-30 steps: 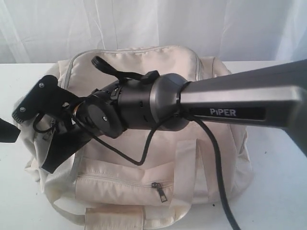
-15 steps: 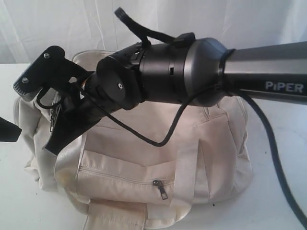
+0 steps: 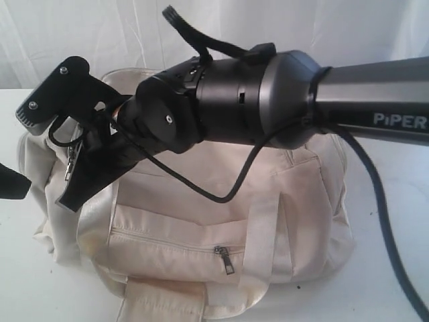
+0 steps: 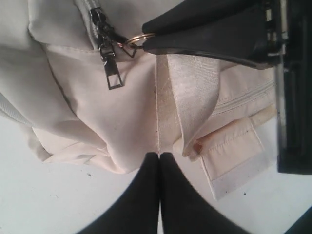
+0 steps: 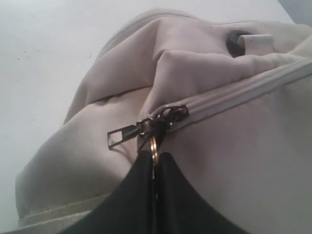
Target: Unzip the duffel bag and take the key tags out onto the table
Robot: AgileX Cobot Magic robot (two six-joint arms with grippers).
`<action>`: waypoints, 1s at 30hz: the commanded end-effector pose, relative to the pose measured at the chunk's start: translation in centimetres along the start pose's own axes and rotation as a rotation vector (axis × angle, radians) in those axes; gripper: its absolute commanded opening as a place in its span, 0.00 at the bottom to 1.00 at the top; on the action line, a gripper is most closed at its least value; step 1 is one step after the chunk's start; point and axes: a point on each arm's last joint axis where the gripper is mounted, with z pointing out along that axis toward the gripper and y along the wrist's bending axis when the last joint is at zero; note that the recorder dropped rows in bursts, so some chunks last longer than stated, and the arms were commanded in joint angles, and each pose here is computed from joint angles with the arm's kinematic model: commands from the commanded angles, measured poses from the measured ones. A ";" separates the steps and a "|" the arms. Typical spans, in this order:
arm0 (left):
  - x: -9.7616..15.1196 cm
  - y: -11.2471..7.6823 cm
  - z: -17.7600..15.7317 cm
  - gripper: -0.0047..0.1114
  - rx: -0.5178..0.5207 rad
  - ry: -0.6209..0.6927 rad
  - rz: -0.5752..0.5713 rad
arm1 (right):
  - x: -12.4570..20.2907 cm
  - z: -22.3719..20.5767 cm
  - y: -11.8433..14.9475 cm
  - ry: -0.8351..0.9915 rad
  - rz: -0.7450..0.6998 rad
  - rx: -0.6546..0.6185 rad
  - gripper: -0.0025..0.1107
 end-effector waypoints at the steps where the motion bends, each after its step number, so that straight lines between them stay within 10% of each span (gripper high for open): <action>1: 0.1 -0.3 0.0 0.04 0.028 0.004 -0.002 | 0.6 1.5 -0.3 -0.012 0.006 0.017 0.02; 30: 0.1 -0.4 0.0 0.04 0.035 0.001 -0.004 | 1.7 3.6 -0.1 -0.009 0.001 0.020 0.31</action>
